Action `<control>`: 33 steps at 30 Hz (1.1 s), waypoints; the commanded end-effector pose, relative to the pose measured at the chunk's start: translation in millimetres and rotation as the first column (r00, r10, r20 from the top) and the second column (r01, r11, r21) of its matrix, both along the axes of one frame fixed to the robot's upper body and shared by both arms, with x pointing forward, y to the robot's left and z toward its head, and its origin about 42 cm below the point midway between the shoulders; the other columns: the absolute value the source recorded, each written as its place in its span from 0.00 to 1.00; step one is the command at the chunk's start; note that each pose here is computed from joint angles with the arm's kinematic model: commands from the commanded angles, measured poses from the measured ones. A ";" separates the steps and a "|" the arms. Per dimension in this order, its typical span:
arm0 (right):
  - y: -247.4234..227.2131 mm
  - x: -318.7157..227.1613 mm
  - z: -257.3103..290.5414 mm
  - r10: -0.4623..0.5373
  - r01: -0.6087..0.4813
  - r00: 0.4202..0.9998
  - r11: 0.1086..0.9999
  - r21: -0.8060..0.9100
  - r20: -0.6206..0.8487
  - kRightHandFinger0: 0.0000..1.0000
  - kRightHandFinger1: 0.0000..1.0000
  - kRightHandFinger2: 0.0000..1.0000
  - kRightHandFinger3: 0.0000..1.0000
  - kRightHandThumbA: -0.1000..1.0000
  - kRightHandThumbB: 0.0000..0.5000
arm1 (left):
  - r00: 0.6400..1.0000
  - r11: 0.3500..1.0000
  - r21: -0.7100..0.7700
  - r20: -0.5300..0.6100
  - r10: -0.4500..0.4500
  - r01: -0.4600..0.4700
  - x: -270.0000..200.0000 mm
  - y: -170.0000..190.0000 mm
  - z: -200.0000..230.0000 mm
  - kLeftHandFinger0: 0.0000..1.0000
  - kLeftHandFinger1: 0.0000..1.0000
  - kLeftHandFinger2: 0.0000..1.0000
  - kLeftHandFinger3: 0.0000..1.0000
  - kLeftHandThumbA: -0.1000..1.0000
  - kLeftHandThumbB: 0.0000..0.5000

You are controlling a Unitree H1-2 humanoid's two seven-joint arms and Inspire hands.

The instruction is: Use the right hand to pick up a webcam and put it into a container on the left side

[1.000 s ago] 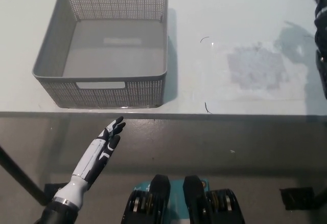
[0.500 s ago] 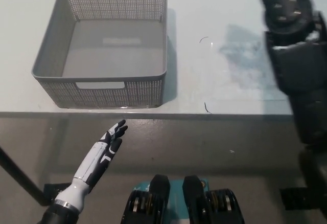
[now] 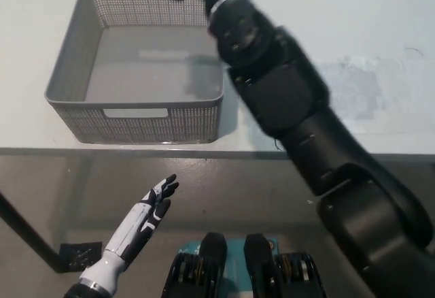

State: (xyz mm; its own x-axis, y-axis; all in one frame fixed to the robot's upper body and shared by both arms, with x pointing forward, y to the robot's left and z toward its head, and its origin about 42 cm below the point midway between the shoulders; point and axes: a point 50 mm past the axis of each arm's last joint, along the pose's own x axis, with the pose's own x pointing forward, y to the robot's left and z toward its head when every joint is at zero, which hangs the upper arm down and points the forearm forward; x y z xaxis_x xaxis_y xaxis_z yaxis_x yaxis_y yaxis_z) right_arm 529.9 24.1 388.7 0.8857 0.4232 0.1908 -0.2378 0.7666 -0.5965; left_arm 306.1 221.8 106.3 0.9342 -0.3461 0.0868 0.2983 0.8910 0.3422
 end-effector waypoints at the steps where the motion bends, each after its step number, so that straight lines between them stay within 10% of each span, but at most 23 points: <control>1: 28.7 -6.4 40.4 0.056 -0.062 0.985 0.998 0.032 0.165 0.00 0.31 0.71 0.74 0.00 0.35 | 0.997 0.999 0.013 0.068 -0.034 0.033 -0.9 0.8 8.9 1.00 1.00 1.00 1.00 1.00 0.39; 11: 47.2 -1.4 -19.6 0.031 -0.027 0.997 0.998 -0.063 0.068 0.00 0.23 0.61 0.66 0.00 0.43 | 0.998 0.998 0.018 0.023 -0.067 0.066 -14.5 -5.8 2.6 1.00 1.00 1.00 1.00 1.00 0.34; 12: 48.5 -1.5 -28.4 0.027 -0.024 0.999 0.995 -0.093 0.036 0.00 0.20 0.61 0.66 0.00 0.32 | 0.997 0.997 0.017 0.021 -0.070 0.070 -14.6 -5.5 2.1 1.00 1.00 1.00 1.00 1.00 0.34; 16: 47.0 -2.4 -47.8 0.032 -0.030 0.999 0.994 -0.106 0.015 0.06 0.33 0.73 0.78 0.00 0.35 | 0.996 0.996 0.027 0.027 -0.085 0.085 -13.9 -6.4 4.9 1.00 1.00 1.00 1.00 0.99 0.32; 18: 45.1 -2.2 -51.1 0.040 -0.039 0.999 0.996 -0.086 0.007 0.38 0.60 0.89 0.99 0.34 0.45 | 0.995 0.996 0.024 0.034 -0.092 0.091 -12.7 -6.5 6.2 1.00 1.00 1.00 1.00 0.99 0.32; 19: 44.1 -1.6 -50.8 0.045 -0.044 0.999 0.996 -0.080 0.005 0.44 0.60 0.79 0.93 0.44 0.50 | 0.995 0.995 0.023 0.036 -0.094 0.094 -11.5 -6.7 6.8 1.00 1.00 1.00 1.00 0.99 0.32; 20: 42.5 -0.6 -49.6 0.075 -0.075 0.997 0.992 -0.098 -0.002 0.75 0.98 1.00 1.00 0.62 0.69 | 0.995 0.996 0.020 0.038 -0.093 0.092 -11.1 -6.8 6.8 1.00 1.00 1.00 1.00 0.98 0.33; 23: 38.8 0.9 -47.3 0.120 -0.120 0.993 0.988 -0.093 0.002 1.00 1.00 1.00 1.00 0.80 0.78 | 0.995 0.995 0.023 0.041 -0.095 0.094 -9.9 -6.0 6.6 1.00 1.00 1.00 1.00 0.98 0.33; 27: 35.8 2.1 -41.9 0.148 -0.140 0.988 0.980 -0.140 0.050 1.00 1.00 1.00 1.00 1.00 0.79 | 0.994 0.995 0.032 0.044 -0.097 0.095 -9.2 -5.4 7.0 1.00 1.00 1.00 1.00 0.99 0.32; 33: 32.5 2.9 -28.8 0.165 -0.152 0.981 0.981 -0.121 0.099 1.00 1.00 1.00 1.00 1.00 0.81 | 0.995 0.995 0.028 0.032 -0.095 0.094 -9.8 -5.9 6.3 1.00 1.00 1.00 1.00 0.98 0.35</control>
